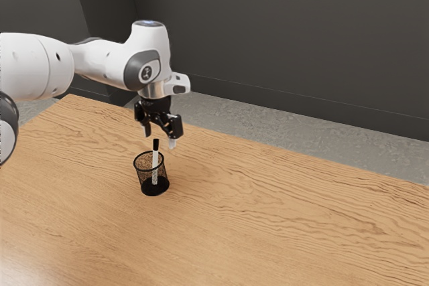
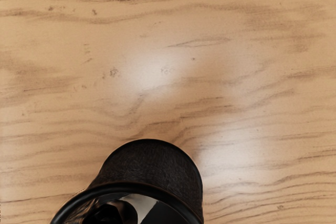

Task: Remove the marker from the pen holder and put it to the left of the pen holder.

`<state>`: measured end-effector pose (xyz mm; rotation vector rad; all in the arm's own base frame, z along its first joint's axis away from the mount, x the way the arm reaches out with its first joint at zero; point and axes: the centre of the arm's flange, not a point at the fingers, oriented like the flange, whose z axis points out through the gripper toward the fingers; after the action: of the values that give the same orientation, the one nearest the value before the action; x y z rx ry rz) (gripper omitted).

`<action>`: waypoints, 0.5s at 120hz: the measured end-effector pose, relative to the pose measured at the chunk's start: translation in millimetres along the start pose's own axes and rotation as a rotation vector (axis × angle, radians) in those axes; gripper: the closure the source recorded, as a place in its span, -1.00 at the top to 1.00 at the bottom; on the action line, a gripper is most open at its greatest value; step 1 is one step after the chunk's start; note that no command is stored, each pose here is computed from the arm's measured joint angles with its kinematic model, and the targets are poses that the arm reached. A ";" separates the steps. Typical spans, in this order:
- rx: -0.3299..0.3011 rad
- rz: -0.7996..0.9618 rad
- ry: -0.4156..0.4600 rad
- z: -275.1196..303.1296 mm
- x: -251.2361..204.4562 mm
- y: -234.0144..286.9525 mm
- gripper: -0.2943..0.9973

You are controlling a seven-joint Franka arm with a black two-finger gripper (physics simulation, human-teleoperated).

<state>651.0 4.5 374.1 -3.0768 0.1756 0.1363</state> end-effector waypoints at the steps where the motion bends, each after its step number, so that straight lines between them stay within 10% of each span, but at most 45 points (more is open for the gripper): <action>1: -0.001 -0.003 0.001 0.6 0.2 -1.3 0.54; 60: -0.018 -0.044 0.041 20.7 9.5 -21.3 0.54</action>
<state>661.1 25.9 353.7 -3.1008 0.1083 0.0739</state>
